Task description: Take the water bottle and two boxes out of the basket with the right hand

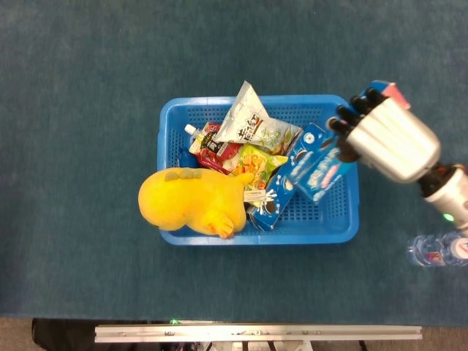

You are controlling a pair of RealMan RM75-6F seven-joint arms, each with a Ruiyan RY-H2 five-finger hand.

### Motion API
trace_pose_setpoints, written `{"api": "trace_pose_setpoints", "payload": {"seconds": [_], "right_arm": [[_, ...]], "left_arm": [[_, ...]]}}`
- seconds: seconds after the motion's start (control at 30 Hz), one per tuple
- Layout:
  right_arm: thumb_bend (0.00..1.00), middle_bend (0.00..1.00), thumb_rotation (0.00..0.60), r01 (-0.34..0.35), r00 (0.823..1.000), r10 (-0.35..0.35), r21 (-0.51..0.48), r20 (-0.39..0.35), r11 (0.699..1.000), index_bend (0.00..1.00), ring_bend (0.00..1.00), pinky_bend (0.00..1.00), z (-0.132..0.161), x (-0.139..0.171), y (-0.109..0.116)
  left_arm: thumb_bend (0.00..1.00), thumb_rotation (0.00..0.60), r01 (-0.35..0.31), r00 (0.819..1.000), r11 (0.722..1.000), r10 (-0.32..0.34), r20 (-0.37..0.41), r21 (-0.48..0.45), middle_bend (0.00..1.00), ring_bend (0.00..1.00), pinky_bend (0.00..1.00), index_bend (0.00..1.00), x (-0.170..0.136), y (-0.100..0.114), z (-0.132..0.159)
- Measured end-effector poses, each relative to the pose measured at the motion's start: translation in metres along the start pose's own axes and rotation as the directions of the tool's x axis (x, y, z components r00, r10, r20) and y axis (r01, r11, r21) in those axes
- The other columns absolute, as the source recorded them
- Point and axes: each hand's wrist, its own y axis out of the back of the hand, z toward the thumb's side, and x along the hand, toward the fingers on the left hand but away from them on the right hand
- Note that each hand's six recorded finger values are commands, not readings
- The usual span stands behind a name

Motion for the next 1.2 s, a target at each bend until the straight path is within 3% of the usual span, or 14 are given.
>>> {"api": "trace_pose_setpoints", "payload": {"seconds": [0.53, 0.87, 1.2], "right_arm": [[0.00, 0.63, 0.600, -0.131, 0.988, 0.125, 0.057, 0.088, 0.990, 0.52, 0.50, 0.34, -0.027, 0.058, 0.007], [0.00, 0.63, 0.600, -0.296, 0.949, 0.287, 0.055, 0.131, 0.954, 0.52, 0.50, 0.34, -0.034, 0.085, -0.025], [0.00, 0.58, 0.600, -0.397, 0.911, 0.391, 0.024, 0.127, 0.917, 0.52, 0.49, 0.34, -0.030, 0.095, -0.055]], "left_arm": [[0.20, 0.600, 0.003, 1.000, 1.000, -0.003, -0.008, 0.006, 0.10, 0.04, 0.23, 0.28, 0.001, -0.001, -0.001], [0.20, 0.600, 0.001, 1.000, 1.000, -0.001, -0.010, 0.007, 0.10, 0.04, 0.23, 0.28, 0.003, -0.003, -0.001], [0.20, 0.600, -0.006, 1.000, 1.000, 0.006, -0.011, 0.000, 0.10, 0.04, 0.23, 0.28, 0.003, -0.002, -0.002]]}}
